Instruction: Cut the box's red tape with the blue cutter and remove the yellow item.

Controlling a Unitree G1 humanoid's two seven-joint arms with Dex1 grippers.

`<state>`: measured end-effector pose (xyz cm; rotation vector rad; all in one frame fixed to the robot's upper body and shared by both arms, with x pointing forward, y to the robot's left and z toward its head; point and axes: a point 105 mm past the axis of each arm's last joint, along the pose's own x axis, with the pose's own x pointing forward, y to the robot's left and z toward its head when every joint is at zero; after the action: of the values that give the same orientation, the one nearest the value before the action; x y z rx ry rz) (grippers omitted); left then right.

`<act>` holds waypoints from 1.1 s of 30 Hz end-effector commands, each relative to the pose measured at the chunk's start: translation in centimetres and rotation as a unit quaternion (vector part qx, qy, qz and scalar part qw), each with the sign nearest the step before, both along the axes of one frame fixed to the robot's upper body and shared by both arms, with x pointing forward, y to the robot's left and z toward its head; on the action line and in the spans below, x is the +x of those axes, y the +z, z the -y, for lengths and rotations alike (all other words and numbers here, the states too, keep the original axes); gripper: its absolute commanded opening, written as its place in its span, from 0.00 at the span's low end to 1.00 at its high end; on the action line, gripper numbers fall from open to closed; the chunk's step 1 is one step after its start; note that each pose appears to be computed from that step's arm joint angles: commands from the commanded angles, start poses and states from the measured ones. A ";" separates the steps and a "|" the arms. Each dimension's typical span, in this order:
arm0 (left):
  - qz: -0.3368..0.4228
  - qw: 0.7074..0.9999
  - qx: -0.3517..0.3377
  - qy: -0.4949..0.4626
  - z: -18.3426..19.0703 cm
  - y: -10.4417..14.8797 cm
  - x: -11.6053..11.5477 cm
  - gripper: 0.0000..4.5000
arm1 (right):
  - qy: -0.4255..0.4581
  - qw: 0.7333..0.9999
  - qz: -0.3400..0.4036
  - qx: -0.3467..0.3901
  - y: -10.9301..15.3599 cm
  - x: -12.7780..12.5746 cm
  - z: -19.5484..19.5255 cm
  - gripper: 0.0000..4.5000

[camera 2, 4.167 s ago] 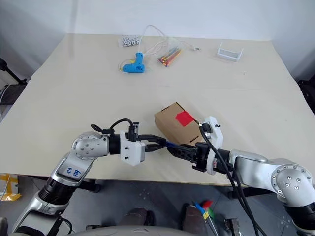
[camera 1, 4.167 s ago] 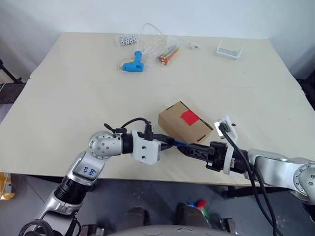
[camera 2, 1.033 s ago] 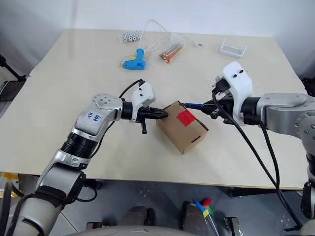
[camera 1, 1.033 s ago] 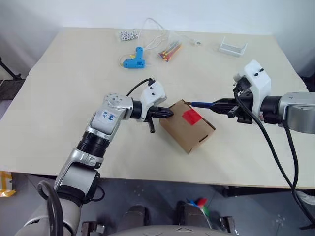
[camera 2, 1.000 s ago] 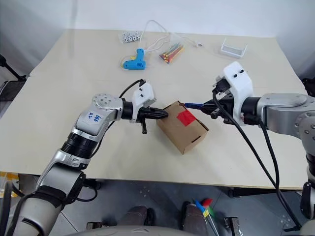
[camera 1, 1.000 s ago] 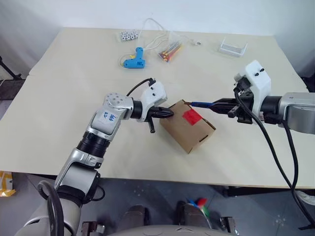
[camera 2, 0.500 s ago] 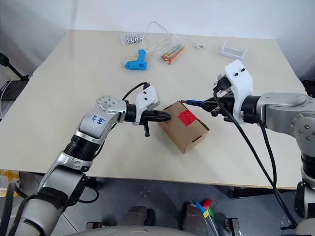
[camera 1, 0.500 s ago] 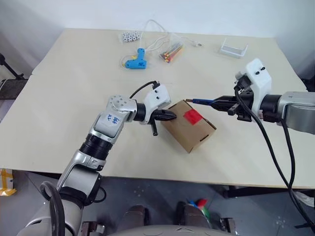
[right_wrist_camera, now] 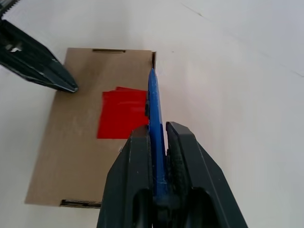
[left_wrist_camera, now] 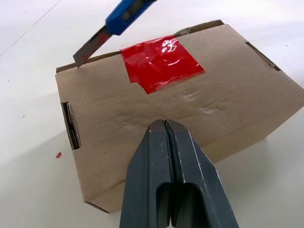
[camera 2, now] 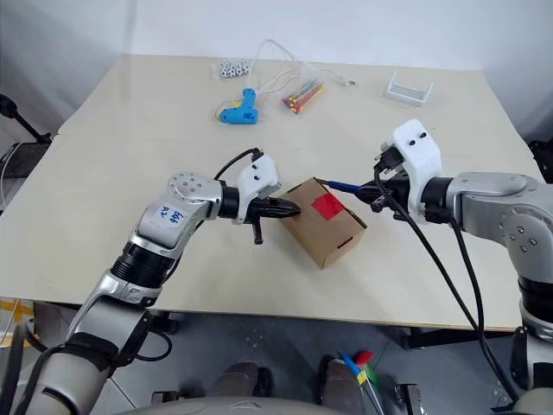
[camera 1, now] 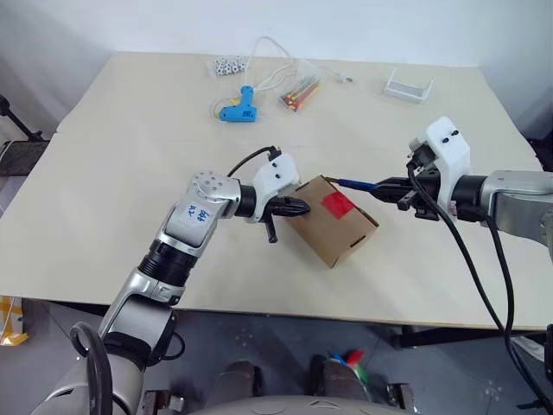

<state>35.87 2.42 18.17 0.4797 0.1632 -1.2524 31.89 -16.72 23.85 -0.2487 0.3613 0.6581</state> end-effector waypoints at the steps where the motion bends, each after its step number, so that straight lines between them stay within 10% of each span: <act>1: -0.021 1.000 0.001 0.013 0.4 -1.1 0.2 0.00 | 0.004 0.999 0.036 0.015 2.1 -0.1 0.1 0.04; 33: -0.038 0.999 0.006 0.031 0.4 -1.8 0.5 0.00 | 0.008 1.000 -0.027 -0.004 -0.8 -1.0 0.7 0.04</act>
<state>36.24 1.71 17.91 0.4265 0.1828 -1.2301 31.60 -17.28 22.50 -0.2285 0.4151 0.6683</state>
